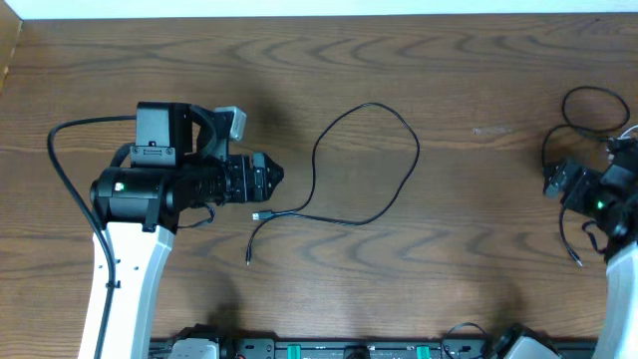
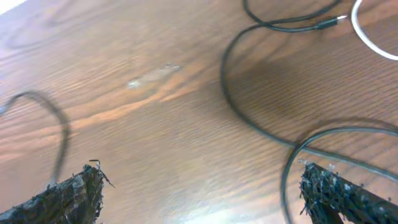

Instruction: Untangle cables

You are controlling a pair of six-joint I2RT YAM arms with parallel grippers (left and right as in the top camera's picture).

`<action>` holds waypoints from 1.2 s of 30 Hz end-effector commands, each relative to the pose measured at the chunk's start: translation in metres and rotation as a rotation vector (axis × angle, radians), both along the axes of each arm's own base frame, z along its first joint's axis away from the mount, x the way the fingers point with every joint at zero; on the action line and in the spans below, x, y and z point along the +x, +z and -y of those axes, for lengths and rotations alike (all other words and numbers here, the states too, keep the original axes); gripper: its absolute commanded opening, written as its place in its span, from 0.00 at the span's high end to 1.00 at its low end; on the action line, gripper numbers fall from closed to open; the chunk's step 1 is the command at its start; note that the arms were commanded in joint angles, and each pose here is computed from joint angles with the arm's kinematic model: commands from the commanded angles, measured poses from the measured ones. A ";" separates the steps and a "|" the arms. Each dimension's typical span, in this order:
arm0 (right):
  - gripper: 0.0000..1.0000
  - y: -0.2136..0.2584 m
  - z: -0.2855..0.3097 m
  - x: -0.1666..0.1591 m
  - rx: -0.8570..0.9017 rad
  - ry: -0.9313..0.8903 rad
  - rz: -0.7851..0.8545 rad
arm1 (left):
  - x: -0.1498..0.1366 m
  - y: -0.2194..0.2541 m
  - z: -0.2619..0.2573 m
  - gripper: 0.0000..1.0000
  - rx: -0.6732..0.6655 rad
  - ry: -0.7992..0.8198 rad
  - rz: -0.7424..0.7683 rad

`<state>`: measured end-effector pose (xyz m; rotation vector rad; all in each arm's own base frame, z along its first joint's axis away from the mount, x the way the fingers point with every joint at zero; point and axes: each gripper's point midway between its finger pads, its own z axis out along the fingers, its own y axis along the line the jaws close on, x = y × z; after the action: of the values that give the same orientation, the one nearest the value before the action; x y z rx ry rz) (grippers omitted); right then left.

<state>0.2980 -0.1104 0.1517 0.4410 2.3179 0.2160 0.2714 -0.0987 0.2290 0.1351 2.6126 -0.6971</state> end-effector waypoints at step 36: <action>0.01 0.021 -0.078 -0.005 0.194 0.268 0.076 | 0.011 -0.157 0.003 0.02 0.347 -0.702 -0.107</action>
<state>0.2923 -0.0357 0.1728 0.2365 2.2873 0.5760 0.2872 -0.0919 0.0766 0.9285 2.8374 -0.5091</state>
